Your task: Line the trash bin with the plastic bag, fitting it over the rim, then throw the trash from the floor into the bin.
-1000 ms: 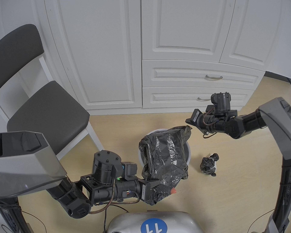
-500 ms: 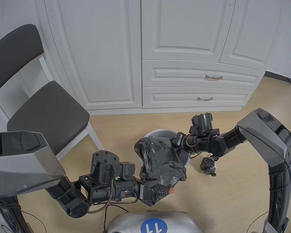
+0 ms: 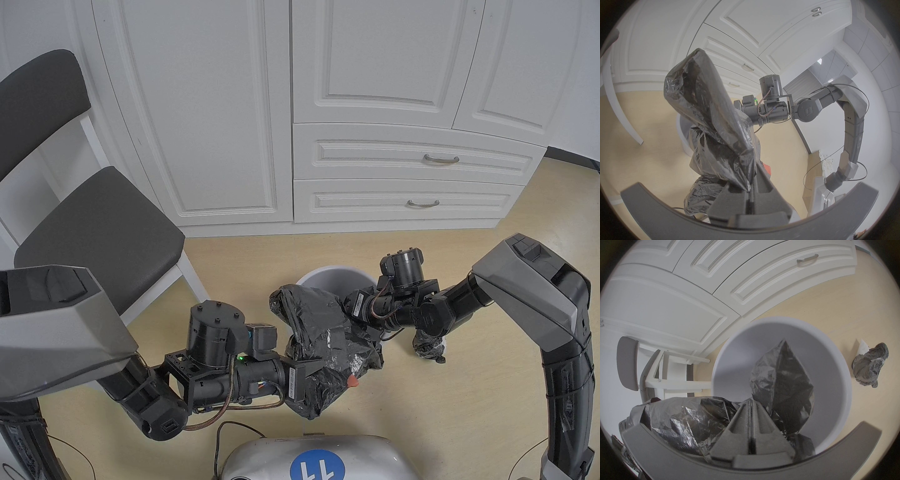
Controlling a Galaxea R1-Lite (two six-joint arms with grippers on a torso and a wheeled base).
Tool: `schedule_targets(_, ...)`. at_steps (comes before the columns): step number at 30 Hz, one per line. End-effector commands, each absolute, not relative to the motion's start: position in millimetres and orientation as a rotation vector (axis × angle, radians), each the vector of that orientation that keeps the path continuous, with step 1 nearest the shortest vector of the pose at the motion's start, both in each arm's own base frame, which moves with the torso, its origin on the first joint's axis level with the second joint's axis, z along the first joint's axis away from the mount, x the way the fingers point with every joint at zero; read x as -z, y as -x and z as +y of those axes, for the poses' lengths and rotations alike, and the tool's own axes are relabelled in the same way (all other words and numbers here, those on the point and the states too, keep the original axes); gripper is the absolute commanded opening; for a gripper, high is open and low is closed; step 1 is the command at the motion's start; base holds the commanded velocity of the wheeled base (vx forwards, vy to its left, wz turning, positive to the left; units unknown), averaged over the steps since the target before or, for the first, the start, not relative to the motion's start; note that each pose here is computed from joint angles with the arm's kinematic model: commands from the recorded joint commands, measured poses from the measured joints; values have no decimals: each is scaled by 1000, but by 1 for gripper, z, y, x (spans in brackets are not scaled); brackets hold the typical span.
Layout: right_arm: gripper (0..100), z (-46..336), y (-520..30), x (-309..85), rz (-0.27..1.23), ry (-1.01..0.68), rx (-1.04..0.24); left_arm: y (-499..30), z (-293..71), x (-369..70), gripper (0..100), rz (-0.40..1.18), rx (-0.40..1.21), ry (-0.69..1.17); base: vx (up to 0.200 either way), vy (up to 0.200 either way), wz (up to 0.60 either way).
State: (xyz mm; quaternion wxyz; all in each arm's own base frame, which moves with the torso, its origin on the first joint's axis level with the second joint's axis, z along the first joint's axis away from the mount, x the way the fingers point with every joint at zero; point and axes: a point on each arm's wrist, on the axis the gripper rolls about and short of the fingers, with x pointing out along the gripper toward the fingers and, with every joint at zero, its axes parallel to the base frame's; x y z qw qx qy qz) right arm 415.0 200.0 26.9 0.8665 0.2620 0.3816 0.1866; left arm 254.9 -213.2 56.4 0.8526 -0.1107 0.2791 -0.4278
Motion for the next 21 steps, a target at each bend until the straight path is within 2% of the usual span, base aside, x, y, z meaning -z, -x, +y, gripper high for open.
schedule_targets(1,0,192,-427,-20,788,-565,-363,-264,-221,-54,0,575,899,235,0,0,0)
schedule_targets(15,0,187,-441,-28,745,-630,-345,-289,-240,-58,0,571,869,231,0,0,0)
schedule_targets(19,0,181,-443,-42,711,-664,-340,-295,-243,-59,0,568,860,233,0,0,0)
schedule_targets(21,0,171,-443,-62,682,-709,-336,-304,-241,-60,0,564,833,236,0,0,0)
